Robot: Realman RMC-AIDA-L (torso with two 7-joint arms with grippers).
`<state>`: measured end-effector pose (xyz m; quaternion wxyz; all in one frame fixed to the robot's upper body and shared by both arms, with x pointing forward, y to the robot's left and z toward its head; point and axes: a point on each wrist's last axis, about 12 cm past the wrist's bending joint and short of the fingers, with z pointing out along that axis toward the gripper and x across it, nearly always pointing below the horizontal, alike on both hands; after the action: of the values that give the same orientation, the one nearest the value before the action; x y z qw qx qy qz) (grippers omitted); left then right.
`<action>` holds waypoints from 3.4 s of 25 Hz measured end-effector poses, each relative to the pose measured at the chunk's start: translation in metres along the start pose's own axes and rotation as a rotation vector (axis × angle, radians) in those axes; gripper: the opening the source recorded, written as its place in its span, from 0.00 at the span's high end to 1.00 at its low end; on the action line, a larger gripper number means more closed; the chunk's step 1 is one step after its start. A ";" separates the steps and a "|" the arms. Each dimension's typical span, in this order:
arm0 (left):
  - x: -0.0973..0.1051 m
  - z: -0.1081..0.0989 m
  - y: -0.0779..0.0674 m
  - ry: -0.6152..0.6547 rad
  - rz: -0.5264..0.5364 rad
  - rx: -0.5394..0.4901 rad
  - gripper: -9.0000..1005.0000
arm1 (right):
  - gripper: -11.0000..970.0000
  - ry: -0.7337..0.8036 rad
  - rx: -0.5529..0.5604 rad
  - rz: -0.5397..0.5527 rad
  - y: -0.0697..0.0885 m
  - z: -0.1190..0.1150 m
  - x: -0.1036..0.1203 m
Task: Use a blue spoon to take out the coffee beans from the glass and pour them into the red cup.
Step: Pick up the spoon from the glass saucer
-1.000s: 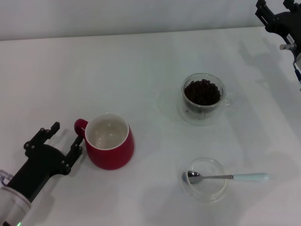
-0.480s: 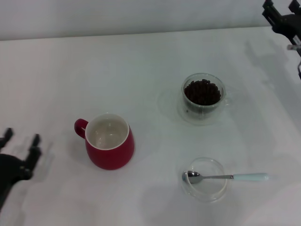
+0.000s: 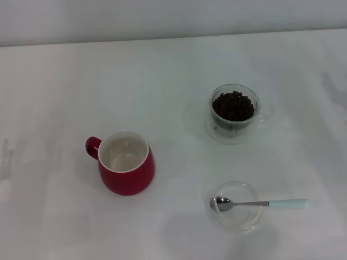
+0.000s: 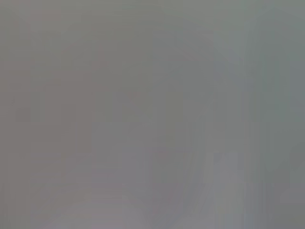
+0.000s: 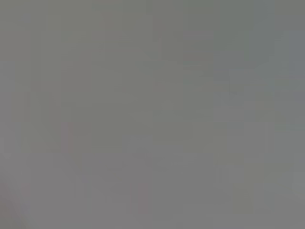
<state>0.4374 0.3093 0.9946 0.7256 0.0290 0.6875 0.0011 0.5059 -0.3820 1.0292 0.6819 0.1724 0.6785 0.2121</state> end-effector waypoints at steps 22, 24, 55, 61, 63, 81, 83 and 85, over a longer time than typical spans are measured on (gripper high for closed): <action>-0.009 0.027 0.021 -0.043 -0.104 -0.130 0.18 | 0.16 0.196 0.040 0.235 -0.020 -0.135 0.038; -0.009 0.027 0.020 -0.044 -0.110 -0.132 0.15 | 0.16 0.214 0.024 0.245 -0.019 -0.141 0.038; -0.020 0.055 0.007 -0.089 -0.128 -0.084 0.11 | 0.16 0.464 -0.144 0.444 0.002 -0.197 0.046; -0.021 0.057 0.006 -0.092 -0.128 -0.080 0.11 | 0.16 0.533 -0.194 0.454 0.010 -0.196 0.054; -0.021 0.057 0.006 -0.093 -0.129 -0.079 0.11 | 0.16 0.548 -0.210 0.456 0.013 -0.194 0.057; -0.019 0.053 0.004 -0.084 -0.133 -0.074 0.11 | 0.30 0.633 -0.270 0.445 0.023 -0.172 0.069; -0.019 0.053 0.004 -0.084 -0.133 -0.074 0.11 | 0.31 0.633 -0.273 0.444 0.023 -0.171 0.069; -0.019 0.053 0.004 -0.083 -0.133 -0.073 0.11 | 0.31 0.634 -0.279 0.445 0.024 -0.170 0.070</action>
<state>0.4898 0.3103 1.0166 0.7526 -0.0431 0.6566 -0.0234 0.3340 -0.3339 0.9789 0.3935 0.1471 0.7657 0.4871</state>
